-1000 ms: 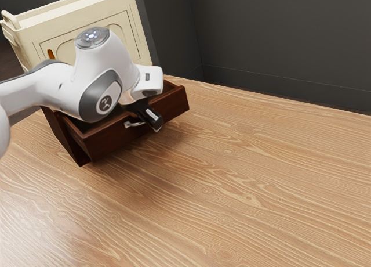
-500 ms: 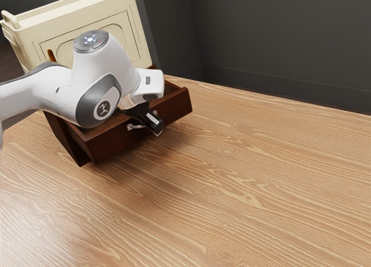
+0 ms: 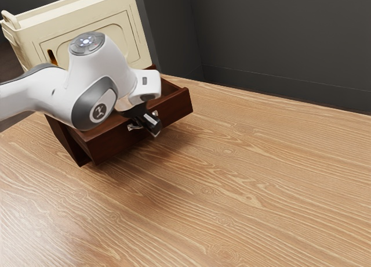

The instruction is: Pull the drawer handle with one arm to open the drawer

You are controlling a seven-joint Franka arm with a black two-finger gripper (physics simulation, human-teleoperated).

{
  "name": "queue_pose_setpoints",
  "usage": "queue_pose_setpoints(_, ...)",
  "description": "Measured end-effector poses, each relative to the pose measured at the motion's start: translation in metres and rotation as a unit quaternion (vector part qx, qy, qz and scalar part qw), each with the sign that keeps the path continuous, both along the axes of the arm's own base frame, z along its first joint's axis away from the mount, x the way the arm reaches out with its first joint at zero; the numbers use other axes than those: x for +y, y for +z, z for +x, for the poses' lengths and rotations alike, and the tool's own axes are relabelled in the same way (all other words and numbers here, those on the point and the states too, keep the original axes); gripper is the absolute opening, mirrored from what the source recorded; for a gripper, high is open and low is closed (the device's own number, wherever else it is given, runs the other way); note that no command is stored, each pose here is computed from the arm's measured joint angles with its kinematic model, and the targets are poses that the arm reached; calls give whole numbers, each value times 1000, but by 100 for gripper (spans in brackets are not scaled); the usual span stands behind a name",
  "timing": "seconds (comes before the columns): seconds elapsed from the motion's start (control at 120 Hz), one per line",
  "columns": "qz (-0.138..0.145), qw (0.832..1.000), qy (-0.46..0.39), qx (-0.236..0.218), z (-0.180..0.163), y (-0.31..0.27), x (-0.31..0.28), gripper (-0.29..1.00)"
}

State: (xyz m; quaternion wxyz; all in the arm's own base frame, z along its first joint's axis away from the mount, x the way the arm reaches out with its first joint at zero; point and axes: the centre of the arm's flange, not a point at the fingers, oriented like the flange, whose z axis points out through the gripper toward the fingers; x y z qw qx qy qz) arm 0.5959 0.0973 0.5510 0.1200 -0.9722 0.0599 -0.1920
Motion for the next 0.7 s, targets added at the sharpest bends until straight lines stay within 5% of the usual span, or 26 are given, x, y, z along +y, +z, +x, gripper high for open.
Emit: queue_pose_setpoints(0.7,-6,1000,20,-10,4,-2,2,18)
